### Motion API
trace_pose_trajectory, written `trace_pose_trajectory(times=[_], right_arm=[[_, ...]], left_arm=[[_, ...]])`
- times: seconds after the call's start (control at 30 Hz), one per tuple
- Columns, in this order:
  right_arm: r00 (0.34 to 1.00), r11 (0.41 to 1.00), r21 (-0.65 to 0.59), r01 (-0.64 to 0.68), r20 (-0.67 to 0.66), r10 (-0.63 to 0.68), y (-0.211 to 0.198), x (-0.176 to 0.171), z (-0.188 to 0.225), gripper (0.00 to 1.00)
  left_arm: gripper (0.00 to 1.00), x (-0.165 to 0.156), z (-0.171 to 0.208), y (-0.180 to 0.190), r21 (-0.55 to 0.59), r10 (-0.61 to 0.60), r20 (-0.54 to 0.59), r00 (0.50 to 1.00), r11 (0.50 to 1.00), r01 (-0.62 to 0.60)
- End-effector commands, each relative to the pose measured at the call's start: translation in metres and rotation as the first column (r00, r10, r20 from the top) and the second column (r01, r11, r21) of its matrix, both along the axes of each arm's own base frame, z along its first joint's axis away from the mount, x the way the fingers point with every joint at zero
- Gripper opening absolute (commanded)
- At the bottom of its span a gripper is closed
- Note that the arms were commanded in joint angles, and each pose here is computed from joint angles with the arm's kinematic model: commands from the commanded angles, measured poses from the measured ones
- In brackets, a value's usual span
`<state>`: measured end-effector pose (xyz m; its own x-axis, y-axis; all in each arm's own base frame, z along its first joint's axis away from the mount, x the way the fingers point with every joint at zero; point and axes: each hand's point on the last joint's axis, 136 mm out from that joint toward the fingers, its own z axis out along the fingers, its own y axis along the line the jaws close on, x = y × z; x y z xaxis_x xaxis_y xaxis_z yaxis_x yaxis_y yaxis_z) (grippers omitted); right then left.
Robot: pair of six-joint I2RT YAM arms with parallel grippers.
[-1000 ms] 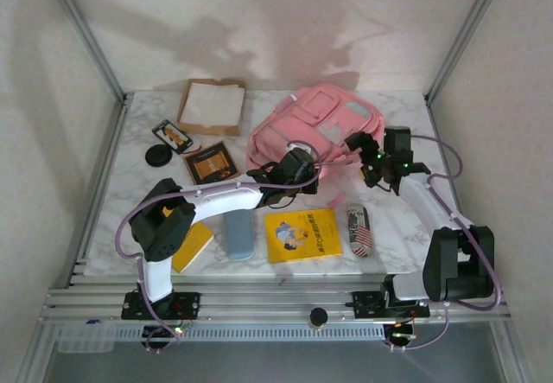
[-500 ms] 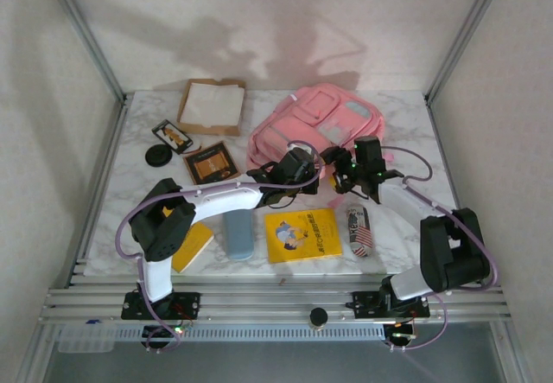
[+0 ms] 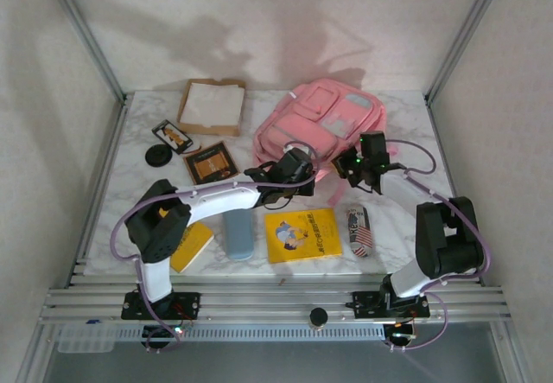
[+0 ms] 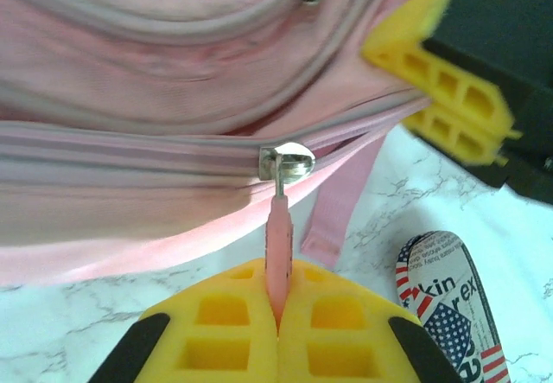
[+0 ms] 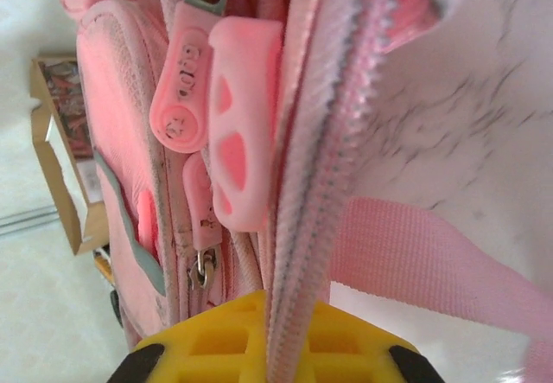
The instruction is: Pack books, pencil case, and school supplies into a backpack
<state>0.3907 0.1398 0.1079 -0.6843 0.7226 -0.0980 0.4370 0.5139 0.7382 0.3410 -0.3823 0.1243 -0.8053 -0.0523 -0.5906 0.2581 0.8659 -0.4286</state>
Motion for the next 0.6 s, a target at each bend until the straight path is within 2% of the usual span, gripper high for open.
trace_pose_trajectory(times=[0.0, 0.17, 0.33, 0.4, 0.5, 0.57], right_arm=[[0.992, 0.993, -0.12, 0.003, 0.126, 0.012, -0.035, 0.029, 0.024, 0.0], [0.988, 0.981, -0.195, -0.025, 0.145, 0.054, -0.066, 0.053, 0.036, 0.0], [0.985, 0.976, -0.218, 0.004, 0.167, 0.034, -0.08, 0.069, 0.046, 0.01], [0.98, 0.978, -0.209, -0.025, 0.188, 0.066, -0.068, 0.067, 0.052, 0.26], [0.985, 0.968, -0.243, -0.055, 0.147, 0.093, -0.054, 0.054, 0.052, 0.54], [0.994, 0.963, -0.267, -0.042, 0.087, 0.068, -0.056, 0.04, 0.045, 0.69]], left_arm=[[0.0, 0.002, 0.012, 0.044, 0.066, 0.073, 0.016, 0.997, 0.995, -0.073], [0.0, 0.003, -0.009, 0.088, 0.174, 0.097, -0.014, 0.995, 0.98, -0.093], [0.0, 0.016, -0.018, 0.099, 0.212, 0.091, -0.022, 0.996, 0.974, -0.084], [0.0, 0.015, -0.01, 0.081, 0.146, 0.032, -0.015, 0.999, 0.989, -0.03], [0.0, 0.017, 0.0, 0.063, 0.084, 0.005, 0.009, 1.0, 0.996, -0.005], [0.0, 0.021, 0.0, 0.056, 0.069, 0.006, 0.006, 1.0, 0.998, -0.006]])
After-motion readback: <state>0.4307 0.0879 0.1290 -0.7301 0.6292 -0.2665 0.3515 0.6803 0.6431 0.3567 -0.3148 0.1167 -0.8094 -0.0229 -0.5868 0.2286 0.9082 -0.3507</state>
